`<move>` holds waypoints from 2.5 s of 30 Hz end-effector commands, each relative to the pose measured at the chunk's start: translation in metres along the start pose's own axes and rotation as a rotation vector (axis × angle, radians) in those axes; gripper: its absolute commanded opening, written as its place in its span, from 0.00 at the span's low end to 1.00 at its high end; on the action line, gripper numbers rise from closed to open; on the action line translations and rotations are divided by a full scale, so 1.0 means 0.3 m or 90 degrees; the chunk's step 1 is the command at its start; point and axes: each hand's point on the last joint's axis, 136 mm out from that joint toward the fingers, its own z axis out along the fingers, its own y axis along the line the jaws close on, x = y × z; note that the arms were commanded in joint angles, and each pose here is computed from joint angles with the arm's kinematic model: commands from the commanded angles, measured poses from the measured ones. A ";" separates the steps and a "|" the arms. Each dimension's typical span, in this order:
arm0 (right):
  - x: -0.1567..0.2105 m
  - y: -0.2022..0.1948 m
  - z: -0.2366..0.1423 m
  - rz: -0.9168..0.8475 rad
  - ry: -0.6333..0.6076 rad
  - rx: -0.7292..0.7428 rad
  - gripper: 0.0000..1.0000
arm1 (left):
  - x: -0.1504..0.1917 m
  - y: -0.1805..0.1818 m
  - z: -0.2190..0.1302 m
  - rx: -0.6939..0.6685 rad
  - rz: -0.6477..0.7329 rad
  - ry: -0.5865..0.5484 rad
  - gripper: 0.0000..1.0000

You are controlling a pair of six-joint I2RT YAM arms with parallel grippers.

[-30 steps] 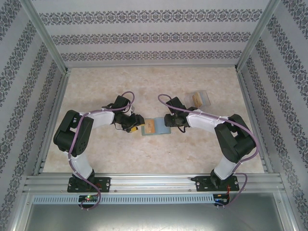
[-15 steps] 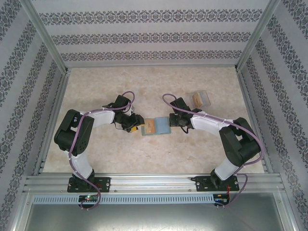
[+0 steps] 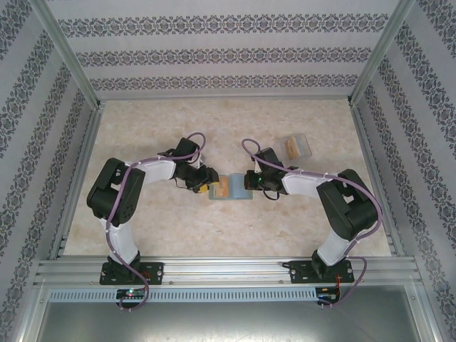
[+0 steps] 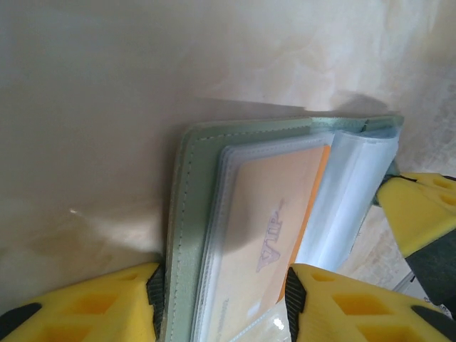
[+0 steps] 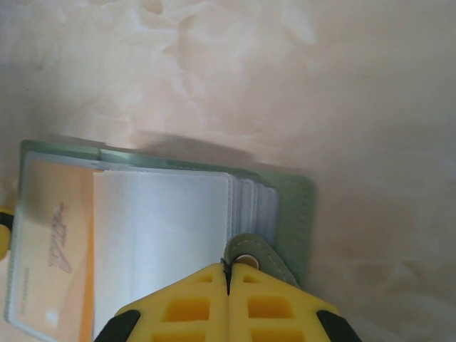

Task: Put the credit cards into the card holder
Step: Close the card holder at the center of the table.

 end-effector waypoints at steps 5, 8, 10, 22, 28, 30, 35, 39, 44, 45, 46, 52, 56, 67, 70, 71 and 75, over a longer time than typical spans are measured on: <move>0.032 0.057 0.052 0.043 0.027 -0.088 0.00 | -0.012 -0.143 0.007 0.079 0.046 -0.002 0.47; 0.034 0.068 0.058 0.046 0.028 -0.103 0.00 | -0.016 -0.178 -0.013 0.099 0.048 -0.011 0.47; 0.034 0.065 0.058 0.047 0.027 -0.103 0.00 | -0.018 -0.206 -0.026 0.110 0.058 -0.017 0.46; 0.007 -0.021 -0.007 0.113 -0.044 -0.098 0.00 | -0.011 -0.332 -0.007 0.107 0.111 -0.019 0.48; 0.001 -0.089 -0.068 0.139 -0.087 -0.083 0.00 | 0.021 -0.360 0.072 0.090 0.133 0.016 0.48; 0.003 -0.106 -0.089 0.142 -0.099 -0.078 0.01 | 0.026 -0.354 0.094 0.083 0.133 0.021 0.48; 0.011 -0.153 -0.150 0.156 -0.143 -0.056 0.03 | 0.019 -0.369 0.114 0.080 0.135 0.019 0.48; 0.013 -0.176 -0.194 0.158 -0.171 -0.046 0.06 | 0.022 -0.386 0.123 0.080 0.141 0.024 0.47; 0.013 -0.189 -0.240 0.153 -0.206 -0.046 0.10 | 0.045 -0.409 0.155 0.086 0.154 0.043 0.47; 0.011 -0.187 -0.247 0.152 -0.212 -0.048 0.11 | 0.051 -0.416 0.158 0.088 0.156 0.047 0.47; 0.001 -0.179 -0.259 0.151 -0.222 -0.054 0.12 | 0.056 -0.427 0.158 0.092 0.158 0.049 0.47; 0.021 -0.177 -0.290 0.145 -0.238 -0.064 0.15 | 0.093 -0.474 0.187 0.101 0.182 0.064 0.47; 0.034 -0.182 -0.316 0.148 -0.254 -0.065 0.24 | 0.120 -0.476 0.234 0.107 0.180 0.087 0.47; 0.072 -0.241 -0.370 0.160 -0.262 -0.001 0.97 | 0.114 -0.443 0.286 0.076 0.204 0.090 0.47; 0.067 -0.266 -0.377 0.180 -0.234 0.045 0.98 | 0.108 -0.436 0.278 0.071 0.202 0.078 0.46; 0.040 -0.257 -0.391 0.198 -0.234 0.048 0.98 | 0.105 -0.437 0.275 0.074 0.202 0.075 0.46; 0.026 -0.220 -0.375 0.200 -0.183 0.027 0.98 | 0.102 -0.450 0.252 0.088 0.196 0.078 0.46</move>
